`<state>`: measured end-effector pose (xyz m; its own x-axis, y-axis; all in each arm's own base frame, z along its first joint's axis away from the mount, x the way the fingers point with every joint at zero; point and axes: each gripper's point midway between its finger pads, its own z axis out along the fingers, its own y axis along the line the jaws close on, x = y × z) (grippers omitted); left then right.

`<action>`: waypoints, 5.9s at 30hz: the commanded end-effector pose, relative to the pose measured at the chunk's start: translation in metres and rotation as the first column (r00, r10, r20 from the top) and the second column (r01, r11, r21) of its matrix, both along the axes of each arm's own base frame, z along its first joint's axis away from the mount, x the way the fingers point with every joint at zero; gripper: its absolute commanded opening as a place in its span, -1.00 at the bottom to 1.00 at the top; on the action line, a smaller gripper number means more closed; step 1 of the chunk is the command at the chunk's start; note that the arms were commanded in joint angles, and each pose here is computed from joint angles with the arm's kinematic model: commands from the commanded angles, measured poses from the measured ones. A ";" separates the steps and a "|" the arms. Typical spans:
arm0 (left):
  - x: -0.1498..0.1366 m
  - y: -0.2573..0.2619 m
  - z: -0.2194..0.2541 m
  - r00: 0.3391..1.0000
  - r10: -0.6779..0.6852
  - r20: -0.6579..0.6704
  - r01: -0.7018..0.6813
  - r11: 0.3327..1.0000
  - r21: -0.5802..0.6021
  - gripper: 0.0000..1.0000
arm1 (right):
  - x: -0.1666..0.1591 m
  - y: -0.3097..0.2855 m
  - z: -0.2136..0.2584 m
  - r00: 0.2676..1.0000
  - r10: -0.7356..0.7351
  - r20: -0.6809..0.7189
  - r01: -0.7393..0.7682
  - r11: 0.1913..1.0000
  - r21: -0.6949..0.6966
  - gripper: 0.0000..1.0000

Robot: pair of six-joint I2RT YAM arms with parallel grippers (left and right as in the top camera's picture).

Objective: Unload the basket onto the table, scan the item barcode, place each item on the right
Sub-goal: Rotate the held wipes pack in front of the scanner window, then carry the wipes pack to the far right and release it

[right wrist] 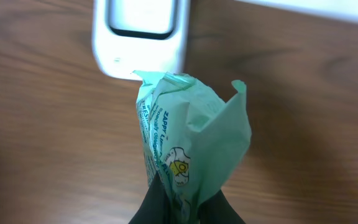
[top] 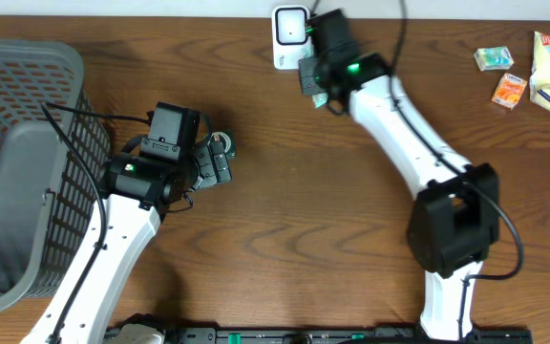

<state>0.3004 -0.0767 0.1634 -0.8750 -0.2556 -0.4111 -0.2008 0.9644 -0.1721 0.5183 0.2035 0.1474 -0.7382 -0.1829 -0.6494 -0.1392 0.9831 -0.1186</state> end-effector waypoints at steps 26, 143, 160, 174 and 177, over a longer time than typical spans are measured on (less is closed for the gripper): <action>0.002 0.000 0.005 1.000 0.003 0.012 -0.003 1.000 -0.002 0.96 | -0.056 0.039 -0.061 0.986 0.048 -0.159 -0.090 0.959 -0.267 0.09; 0.002 0.000 0.005 1.000 0.003 0.012 -0.003 1.000 -0.002 0.96 | 0.125 0.027 -0.011 0.910 0.041 0.412 -0.150 0.961 0.235 -0.86; 0.002 0.000 0.005 1.000 0.003 0.012 -0.003 1.000 -0.002 0.96 | 0.116 0.045 0.071 0.875 0.089 0.476 -0.244 0.930 0.275 -0.95; 0.002 0.000 0.005 1.000 0.003 0.012 -0.003 1.000 -0.002 0.95 | 0.122 0.006 0.026 0.933 0.049 0.356 -0.144 0.958 0.248 -0.98; 0.002 0.000 0.005 1.000 0.003 0.012 -0.003 1.000 -0.002 0.96 | 0.125 -0.034 0.043 0.934 -0.023 0.357 -0.065 0.971 0.231 -0.98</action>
